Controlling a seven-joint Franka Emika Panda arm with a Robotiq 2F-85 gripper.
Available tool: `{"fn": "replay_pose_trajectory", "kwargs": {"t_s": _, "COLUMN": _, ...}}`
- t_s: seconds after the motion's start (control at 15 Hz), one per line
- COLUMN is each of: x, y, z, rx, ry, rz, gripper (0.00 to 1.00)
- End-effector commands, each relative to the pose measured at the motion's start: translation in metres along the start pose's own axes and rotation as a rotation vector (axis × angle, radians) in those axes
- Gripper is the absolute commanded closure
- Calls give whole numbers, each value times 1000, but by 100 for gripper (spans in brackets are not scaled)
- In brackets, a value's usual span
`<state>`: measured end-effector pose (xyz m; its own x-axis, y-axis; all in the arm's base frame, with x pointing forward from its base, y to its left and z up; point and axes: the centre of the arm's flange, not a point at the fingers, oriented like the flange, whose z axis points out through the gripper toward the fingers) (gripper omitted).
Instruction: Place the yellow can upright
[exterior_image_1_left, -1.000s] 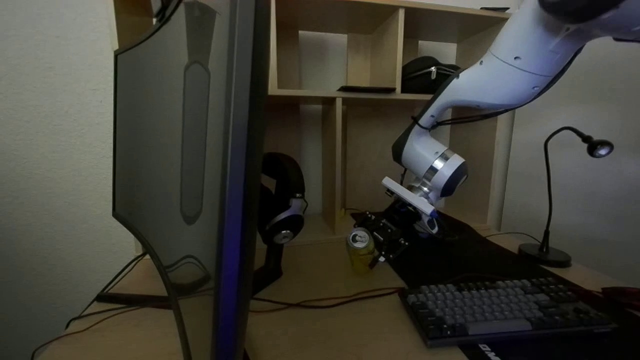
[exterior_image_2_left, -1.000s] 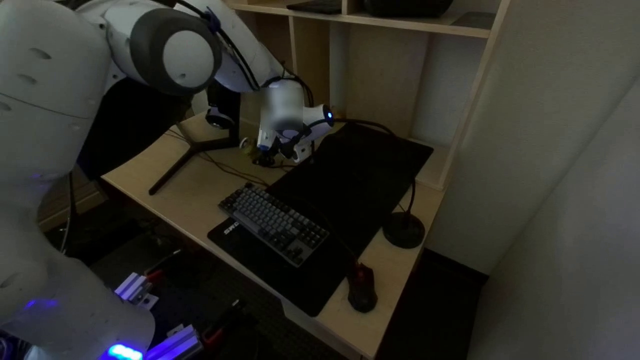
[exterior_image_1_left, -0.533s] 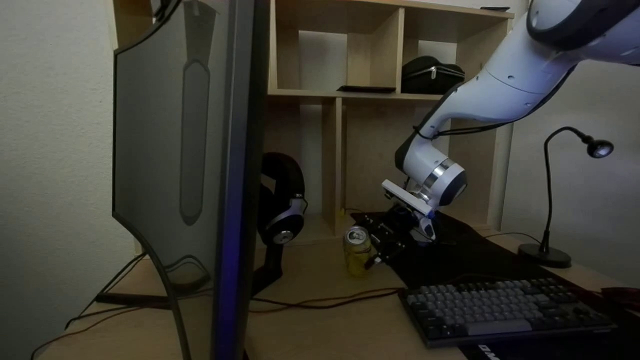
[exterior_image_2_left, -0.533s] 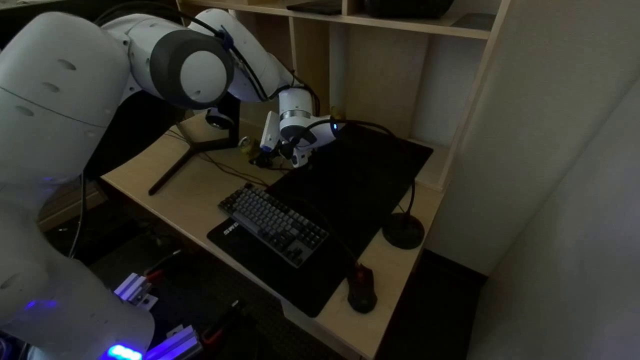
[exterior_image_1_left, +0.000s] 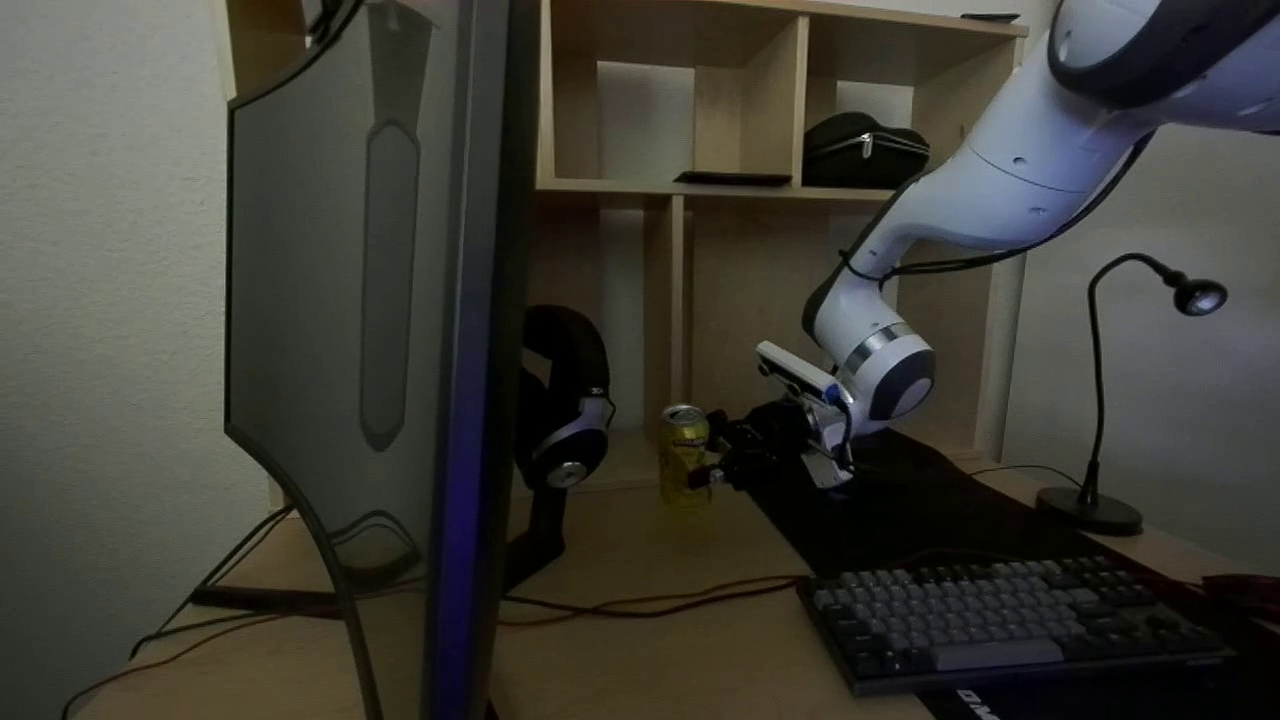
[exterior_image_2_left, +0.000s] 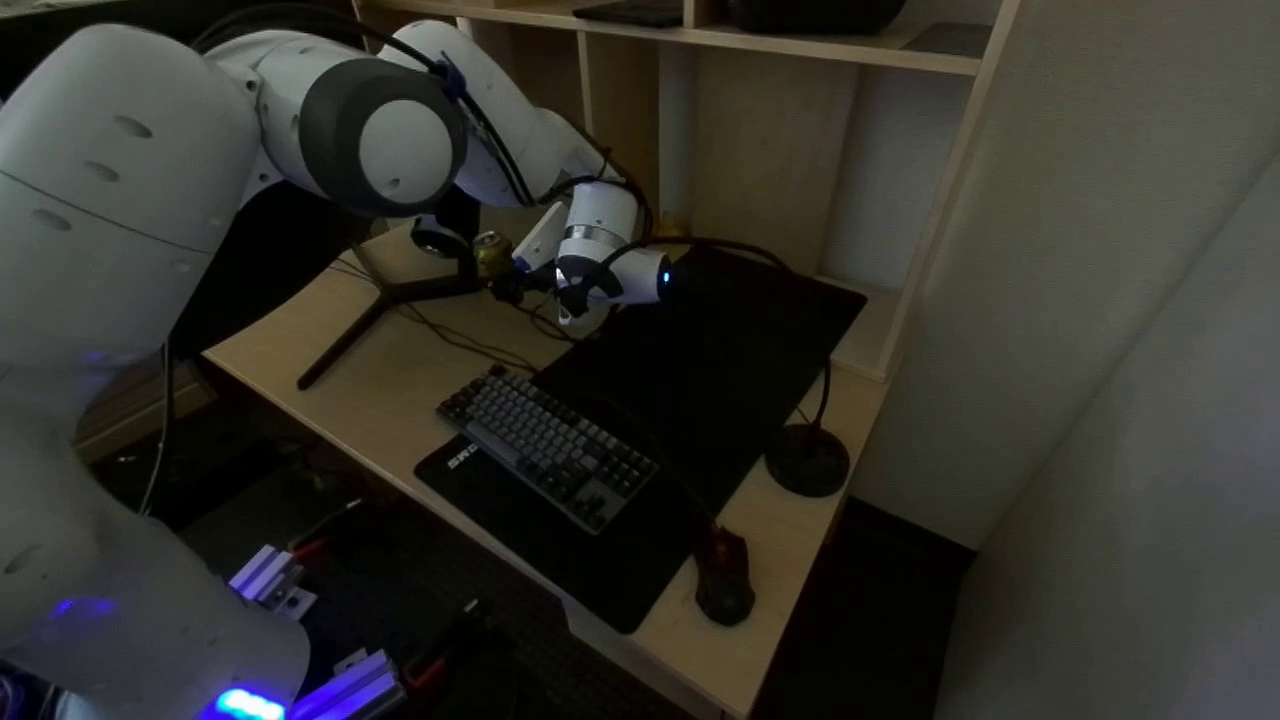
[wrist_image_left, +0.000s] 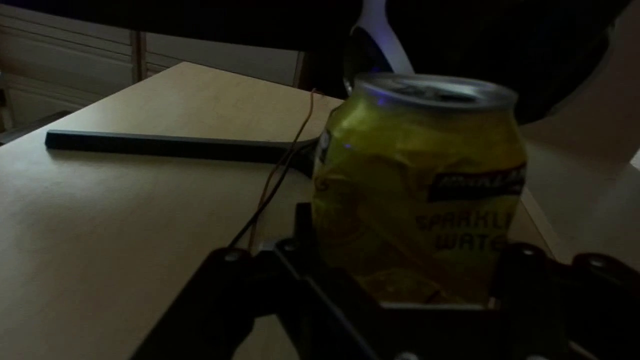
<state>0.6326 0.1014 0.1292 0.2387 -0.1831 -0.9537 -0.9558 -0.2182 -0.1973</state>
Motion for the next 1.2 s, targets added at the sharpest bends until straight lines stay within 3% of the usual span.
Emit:
{"fn": "replay_pose_trajectory", "kwargs": {"t_s": 0.0, "x": 1, "y": -1, "z": -1, "rx": 13, "ry": 6, "rz": 15, "gripper": 30}}
{"fn": "replay_pose_trajectory", "kwargs": {"t_s": 0.07, "x": 2, "y": -1, "z": -2, "rx": 18, "ry": 9, "rz": 25, "gripper": 30}}
{"fn": "replay_pose_trajectory", "kwargs": {"t_s": 0.13, "x": 2, "y": -1, "z": -1, "rx": 19, "ry": 11, "rz": 29, "gripper": 55}}
{"fn": "replay_pose_trajectory", "kwargs": {"t_s": 0.33, "x": 0, "y": -3, "z": 7, "rx": 107, "ry": -86, "rz": 42, "gripper": 55}}
{"fn": "replay_pose_trajectory", "kwargs": {"t_s": 0.6, "x": -3, "y": -9, "z": 11, "rx": 223, "ry": -113, "rz": 70, "gripper": 55}}
{"fn": "replay_pose_trajectory", "kwargs": {"t_s": 0.67, "x": -3, "y": -13, "z": 7, "rx": 179, "ry": -104, "rz": 61, "gripper": 55}}
{"fn": "replay_pose_trajectory", "kwargs": {"t_s": 0.73, "x": -3, "y": -13, "z": 7, "rx": 183, "ry": -106, "rz": 63, "gripper": 30}}
{"fn": "replay_pose_trajectory", "kwargs": {"t_s": 0.93, "x": -3, "y": -13, "z": 8, "rx": 182, "ry": -103, "rz": 64, "gripper": 30}}
{"fn": "replay_pose_trajectory", "kwargs": {"t_s": 1.0, "x": -3, "y": -13, "z": 8, "rx": 183, "ry": -105, "rz": 64, "gripper": 55}}
{"fn": "replay_pose_trajectory", "kwargs": {"t_s": 1.13, "x": -5, "y": -9, "z": 8, "rx": 166, "ry": -114, "rz": 145, "gripper": 55}}
